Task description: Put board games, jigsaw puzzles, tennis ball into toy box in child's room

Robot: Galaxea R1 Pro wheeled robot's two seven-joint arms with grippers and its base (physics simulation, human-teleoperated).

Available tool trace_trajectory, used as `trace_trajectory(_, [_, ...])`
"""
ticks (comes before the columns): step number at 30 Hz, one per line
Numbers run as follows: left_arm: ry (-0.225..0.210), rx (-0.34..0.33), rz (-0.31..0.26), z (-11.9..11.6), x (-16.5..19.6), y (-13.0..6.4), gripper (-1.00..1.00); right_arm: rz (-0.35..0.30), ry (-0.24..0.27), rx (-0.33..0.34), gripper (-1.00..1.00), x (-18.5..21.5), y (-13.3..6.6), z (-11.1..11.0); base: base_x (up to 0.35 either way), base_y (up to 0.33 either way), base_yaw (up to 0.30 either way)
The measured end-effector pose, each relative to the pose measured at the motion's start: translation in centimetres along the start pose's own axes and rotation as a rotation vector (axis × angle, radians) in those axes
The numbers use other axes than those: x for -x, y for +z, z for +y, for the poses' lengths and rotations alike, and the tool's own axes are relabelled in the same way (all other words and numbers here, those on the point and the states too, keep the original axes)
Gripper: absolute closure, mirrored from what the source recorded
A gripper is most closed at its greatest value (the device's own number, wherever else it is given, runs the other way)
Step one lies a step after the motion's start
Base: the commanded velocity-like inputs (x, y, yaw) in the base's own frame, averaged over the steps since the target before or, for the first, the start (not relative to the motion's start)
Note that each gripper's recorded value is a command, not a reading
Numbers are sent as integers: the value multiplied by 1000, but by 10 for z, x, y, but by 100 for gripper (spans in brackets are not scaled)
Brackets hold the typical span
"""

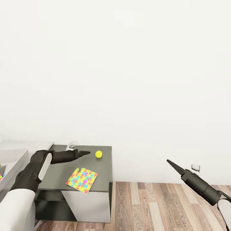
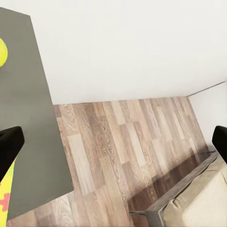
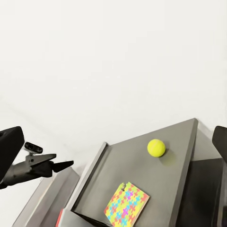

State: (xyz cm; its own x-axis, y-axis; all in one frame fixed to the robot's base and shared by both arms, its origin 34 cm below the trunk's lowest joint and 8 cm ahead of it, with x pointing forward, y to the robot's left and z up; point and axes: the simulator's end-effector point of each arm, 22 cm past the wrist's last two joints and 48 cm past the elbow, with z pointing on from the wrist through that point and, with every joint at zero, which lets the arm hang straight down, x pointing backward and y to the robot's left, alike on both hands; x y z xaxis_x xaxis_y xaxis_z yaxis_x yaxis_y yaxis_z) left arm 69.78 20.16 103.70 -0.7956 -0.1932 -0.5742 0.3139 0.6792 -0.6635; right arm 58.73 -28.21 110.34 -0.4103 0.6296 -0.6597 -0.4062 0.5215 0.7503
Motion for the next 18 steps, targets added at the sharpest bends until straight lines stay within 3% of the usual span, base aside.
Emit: trace_trajectory(18, [-17, 6, -19, 7, -2, -4, -100, -23, -23, -3, -100, 4, 1, 0, 0, -81, -1])
